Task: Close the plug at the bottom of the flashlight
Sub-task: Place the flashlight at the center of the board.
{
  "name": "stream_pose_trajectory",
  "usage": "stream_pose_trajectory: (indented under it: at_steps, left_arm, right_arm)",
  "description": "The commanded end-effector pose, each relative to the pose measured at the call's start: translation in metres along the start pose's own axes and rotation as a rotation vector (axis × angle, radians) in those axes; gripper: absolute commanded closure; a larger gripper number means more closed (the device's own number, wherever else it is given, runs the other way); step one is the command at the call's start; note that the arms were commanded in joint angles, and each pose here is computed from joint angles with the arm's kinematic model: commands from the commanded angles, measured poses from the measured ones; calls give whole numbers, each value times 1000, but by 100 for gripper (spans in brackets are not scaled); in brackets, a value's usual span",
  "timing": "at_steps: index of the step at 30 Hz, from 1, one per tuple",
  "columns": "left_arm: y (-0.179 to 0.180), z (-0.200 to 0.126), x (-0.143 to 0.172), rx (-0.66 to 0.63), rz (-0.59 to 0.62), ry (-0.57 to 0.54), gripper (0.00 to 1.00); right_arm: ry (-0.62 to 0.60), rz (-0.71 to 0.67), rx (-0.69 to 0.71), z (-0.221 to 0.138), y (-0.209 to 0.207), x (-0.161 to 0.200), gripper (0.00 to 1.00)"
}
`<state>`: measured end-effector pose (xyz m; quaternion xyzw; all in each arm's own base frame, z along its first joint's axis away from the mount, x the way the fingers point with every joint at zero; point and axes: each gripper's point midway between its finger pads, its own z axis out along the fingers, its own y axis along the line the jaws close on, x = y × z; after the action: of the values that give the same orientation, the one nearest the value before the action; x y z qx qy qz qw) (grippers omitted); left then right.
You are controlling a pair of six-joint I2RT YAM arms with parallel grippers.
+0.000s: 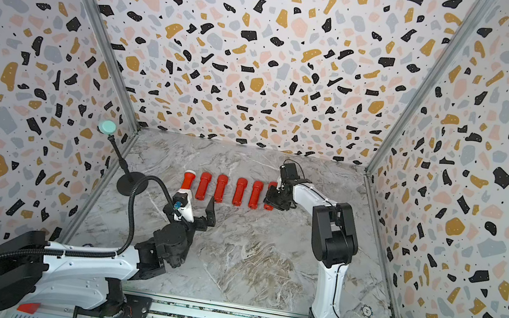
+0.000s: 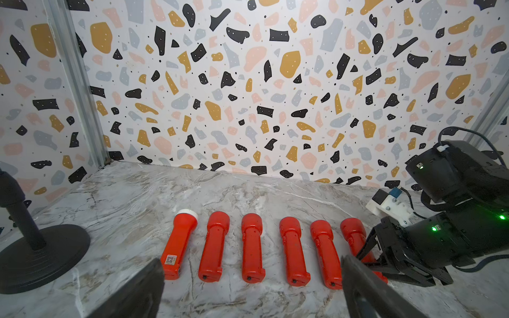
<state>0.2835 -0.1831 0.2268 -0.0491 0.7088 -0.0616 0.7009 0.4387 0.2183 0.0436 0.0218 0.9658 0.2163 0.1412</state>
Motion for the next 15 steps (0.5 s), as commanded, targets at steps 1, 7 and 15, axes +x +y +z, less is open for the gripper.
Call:
stream_pose_trajectory:
  at_steps: [1, 7, 15]
  left_arm:
    - [8, -1, -3, -25, -33, -16, 0]
    - [9, 0, -2, -32, -34, -16, 0]
    - [9, 1, -1, -37, -26, -10, 0]
  right_arm:
    - [-14, -18, -17, -11, 8, -10, 100]
    - [4, -14, -15, -6, 7, -9, 100]
    - [27, -6, 2, -1, 2, -5, 92]
